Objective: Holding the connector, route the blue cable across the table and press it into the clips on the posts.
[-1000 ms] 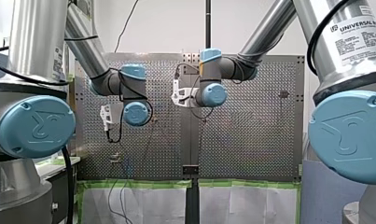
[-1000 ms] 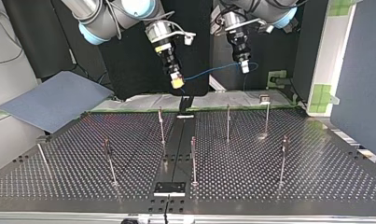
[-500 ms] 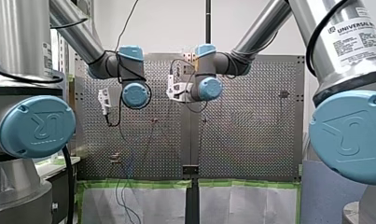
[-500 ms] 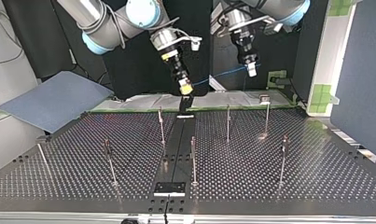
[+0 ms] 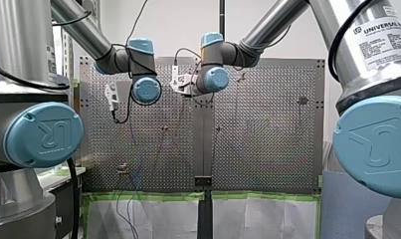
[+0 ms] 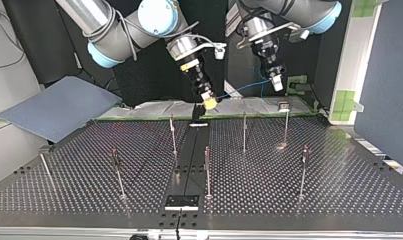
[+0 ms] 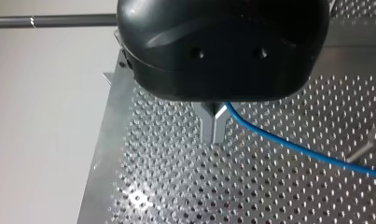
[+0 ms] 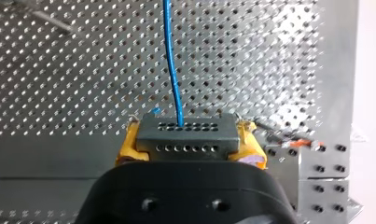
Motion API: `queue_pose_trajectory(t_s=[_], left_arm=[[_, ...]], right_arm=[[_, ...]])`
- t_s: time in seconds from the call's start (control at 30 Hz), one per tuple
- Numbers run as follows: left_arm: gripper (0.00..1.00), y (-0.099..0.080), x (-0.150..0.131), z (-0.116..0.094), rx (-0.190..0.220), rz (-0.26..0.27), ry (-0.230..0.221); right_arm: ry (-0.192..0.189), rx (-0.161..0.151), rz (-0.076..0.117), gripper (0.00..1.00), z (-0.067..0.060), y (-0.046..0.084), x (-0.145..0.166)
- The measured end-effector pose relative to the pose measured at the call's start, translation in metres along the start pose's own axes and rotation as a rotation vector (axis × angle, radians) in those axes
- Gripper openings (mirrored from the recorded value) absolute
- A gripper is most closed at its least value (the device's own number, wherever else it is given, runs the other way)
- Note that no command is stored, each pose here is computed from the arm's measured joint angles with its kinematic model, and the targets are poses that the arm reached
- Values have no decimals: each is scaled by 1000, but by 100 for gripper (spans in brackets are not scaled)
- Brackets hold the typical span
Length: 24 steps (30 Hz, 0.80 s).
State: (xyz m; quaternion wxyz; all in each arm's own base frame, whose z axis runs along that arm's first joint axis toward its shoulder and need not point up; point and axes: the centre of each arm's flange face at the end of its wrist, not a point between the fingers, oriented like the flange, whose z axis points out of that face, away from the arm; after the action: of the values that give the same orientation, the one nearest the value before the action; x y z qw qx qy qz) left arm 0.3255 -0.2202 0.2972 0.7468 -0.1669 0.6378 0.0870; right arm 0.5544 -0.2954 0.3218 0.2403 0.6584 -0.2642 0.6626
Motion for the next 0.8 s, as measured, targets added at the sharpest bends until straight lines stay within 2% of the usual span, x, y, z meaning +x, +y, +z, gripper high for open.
queue_pose_trajectory(t_s=[0.13, 0.27, 0.47, 0.67, 0.8], left_arm=[[0, -2, -5, 13, -37, 16, -6], [0, -2, -12, 22, -60, 19, -11], [0, -1, -27, 34, -81, 16, -23], [0, 3, -45, 41, -99, 8, -43], [0, 4, -56, 50, -103, 2, -56]], right_arm=[[3, 19, 0, 0, 5, -5, 14], [24, 26, 6, 0, 14, -8, 30], [37, 42, 21, 0, 30, -10, 38], [55, 60, 43, 0, 40, -11, 52], [61, 64, 48, 0, 46, -11, 61]])
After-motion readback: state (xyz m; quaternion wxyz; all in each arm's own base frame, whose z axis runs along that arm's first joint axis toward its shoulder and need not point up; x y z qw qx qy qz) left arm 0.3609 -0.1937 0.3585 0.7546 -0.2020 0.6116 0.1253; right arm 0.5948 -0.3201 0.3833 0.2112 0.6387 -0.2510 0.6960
